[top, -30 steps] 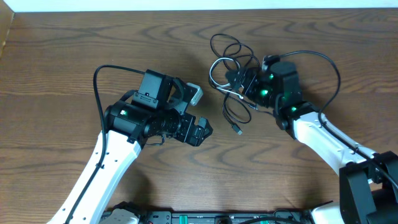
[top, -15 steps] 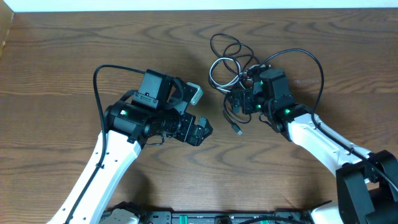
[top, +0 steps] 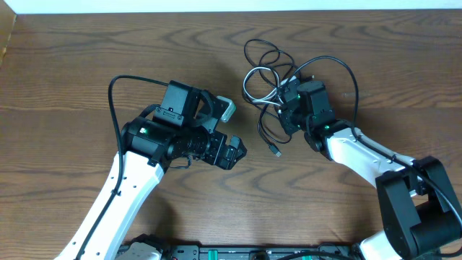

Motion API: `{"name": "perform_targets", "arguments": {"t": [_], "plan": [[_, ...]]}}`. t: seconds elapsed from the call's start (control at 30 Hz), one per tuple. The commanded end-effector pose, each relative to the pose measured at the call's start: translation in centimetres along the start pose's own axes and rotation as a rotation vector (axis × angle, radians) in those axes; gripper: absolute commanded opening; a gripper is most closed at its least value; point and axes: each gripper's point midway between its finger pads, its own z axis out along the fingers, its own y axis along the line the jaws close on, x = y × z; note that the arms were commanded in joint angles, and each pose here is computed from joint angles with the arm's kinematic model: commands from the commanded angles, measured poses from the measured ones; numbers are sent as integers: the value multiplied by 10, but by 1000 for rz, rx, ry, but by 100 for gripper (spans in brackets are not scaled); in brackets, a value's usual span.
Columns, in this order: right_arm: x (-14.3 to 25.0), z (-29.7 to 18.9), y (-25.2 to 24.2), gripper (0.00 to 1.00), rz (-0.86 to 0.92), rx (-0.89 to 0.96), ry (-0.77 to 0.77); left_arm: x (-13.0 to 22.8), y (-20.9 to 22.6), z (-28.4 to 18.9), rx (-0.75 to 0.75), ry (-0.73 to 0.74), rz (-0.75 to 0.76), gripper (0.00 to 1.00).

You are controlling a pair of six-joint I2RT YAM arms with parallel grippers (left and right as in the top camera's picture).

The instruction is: Untangle cables

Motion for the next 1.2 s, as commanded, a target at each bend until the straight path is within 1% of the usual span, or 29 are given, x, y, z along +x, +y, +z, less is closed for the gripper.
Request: {"name": "perform_targets", "arguments": {"t": [0.0, 0.17, 0.3, 0.4, 0.53, 0.6, 0.67, 0.77, 0.83, 0.97, 1.03, 1.13, 1.17], "plan": [[1, 2, 4, 1, 20, -6, 2, -4, -1, -4, -10, -16, 6, 98], [-4, -1, 37, 1, 61, -130, -9, -4, -1, -4, -11, -15, 6, 98], [-31, -22, 59, 1, 53, -183, -90, -4, -1, -4, -11, -14, 5, 98], [-58, -49, 69, 1, 28, -201, -180, -2, -1, -4, -11, -9, 3, 98], [-99, -103, 82, 1, -4, -227, -337, -2, -1, -4, -11, -7, 3, 98], [-113, -129, 84, 1, -15, -233, -403, -2, -1, -4, -11, -8, 2, 98], [-119, -144, 81, 1, -14, -217, -433, -2, -1, -4, -11, -8, 3, 98], [-107, -142, 60, 1, -11, -101, -384, -2, -1, -4, -11, -8, 3, 98], [-89, -132, 42, 1, 5, 5, -304, -2, -1, -4, -11, -5, 2, 98], [-61, -126, 17, 1, 16, 151, -186, -1, -1, -4, -11, -3, 1, 98], [-50, -125, 8, 1, 26, 201, -140, -1, -1, -4, -11, -4, 1, 98], [-31, -124, 4, 1, 93, 226, -74, -1, -1, -4, -11, -3, 1, 98], [-20, -124, 4, 1, 140, 228, -32, -1, -1, -4, -11, -4, 1, 98]]}}
